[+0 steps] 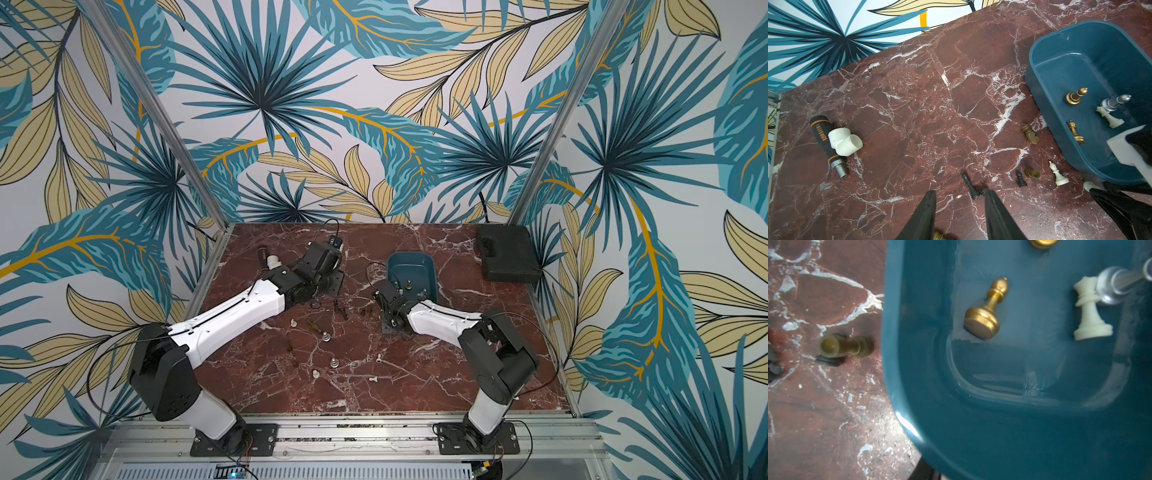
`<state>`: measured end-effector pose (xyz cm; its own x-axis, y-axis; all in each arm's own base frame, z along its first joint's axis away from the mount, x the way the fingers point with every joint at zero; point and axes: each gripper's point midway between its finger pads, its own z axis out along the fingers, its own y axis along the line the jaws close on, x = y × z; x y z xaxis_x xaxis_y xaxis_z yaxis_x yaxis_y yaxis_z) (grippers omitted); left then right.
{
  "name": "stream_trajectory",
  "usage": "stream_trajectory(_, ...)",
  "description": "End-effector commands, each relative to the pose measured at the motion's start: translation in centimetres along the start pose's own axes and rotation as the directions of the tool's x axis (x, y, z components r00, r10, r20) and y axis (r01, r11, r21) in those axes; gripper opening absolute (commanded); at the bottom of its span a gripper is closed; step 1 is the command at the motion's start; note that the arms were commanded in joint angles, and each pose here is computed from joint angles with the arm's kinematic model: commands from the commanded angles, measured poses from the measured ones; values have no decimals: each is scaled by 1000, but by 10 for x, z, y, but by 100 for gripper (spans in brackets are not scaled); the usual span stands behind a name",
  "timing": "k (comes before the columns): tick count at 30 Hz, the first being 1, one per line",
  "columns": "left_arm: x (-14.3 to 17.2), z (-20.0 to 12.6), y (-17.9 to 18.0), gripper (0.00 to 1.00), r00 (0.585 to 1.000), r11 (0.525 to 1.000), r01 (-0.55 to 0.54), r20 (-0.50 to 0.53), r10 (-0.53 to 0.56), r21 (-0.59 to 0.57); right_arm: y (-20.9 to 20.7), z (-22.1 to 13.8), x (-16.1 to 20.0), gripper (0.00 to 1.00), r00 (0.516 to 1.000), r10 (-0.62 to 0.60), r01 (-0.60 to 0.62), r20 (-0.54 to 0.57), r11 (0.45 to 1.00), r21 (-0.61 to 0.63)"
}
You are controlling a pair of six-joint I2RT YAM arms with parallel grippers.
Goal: Put the chess pieces into the storage box
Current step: Pick up the chess piece at the center of the board, then place the chess piece in the storage box.
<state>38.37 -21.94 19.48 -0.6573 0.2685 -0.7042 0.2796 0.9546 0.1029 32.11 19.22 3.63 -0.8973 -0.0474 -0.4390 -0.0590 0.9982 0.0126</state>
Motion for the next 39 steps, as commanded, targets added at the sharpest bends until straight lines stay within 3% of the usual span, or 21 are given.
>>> stream_trajectory(1,2,5,-1,43,1000,1000,-10,-15,10,-8,5,1,-12,26,999,6,-6,34,1000,3)
stream_trajectory(15,3,9,-3,43,999,1000,-20,-29,20,0,6,-1,-11,16,1000,-9,9,14,1000,3)
stream_trajectory(22,-2,7,-2,43,1000,1000,-19,-11,19,-5,2,-24,-8,10,1000,-20,20,6,1000,-8)
stream_trajectory(29,0,4,-12,43,1000,998,-16,-16,17,59,18,-68,-12,9,999,-32,34,22,993,-112)
stream_trajectory(34,18,17,-39,42,995,983,3,-103,16,185,12,-100,-45,9,991,-66,76,113,993,-87)
stream_trajectory(39,29,27,-47,42,990,977,34,-140,-4,209,-1,-98,-88,9,988,-53,61,148,997,-52)
